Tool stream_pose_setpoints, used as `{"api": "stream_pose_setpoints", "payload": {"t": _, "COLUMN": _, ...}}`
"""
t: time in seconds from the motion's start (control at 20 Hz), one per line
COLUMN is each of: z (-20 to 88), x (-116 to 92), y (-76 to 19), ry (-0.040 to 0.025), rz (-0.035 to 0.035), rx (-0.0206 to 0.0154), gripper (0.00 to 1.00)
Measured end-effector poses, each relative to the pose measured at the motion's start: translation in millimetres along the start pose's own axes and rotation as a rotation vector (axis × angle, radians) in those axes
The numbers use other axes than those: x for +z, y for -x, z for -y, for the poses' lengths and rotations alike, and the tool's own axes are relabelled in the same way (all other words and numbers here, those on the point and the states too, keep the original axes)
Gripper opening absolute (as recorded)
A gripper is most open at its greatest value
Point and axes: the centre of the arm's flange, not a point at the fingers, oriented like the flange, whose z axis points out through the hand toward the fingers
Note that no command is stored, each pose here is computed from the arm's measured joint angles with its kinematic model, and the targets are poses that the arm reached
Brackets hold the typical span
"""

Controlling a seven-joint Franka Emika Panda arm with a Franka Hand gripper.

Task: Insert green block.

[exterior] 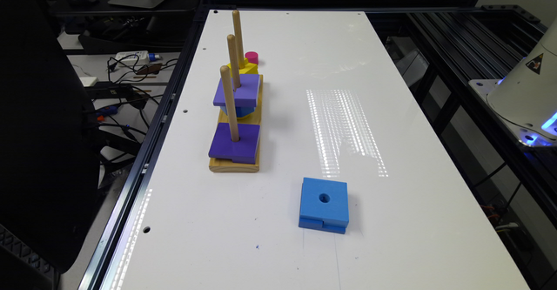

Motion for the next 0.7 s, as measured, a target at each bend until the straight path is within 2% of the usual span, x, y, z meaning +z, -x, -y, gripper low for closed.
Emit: {"api": "stream_pose_setpoints", "payload": {"t": 0.7, "z": -0.5, "x": 1.7, "y": 0.0, "ry": 0.0011, "rz": 0.0005, "rx": 0.0003, "gripper": 0.0}}
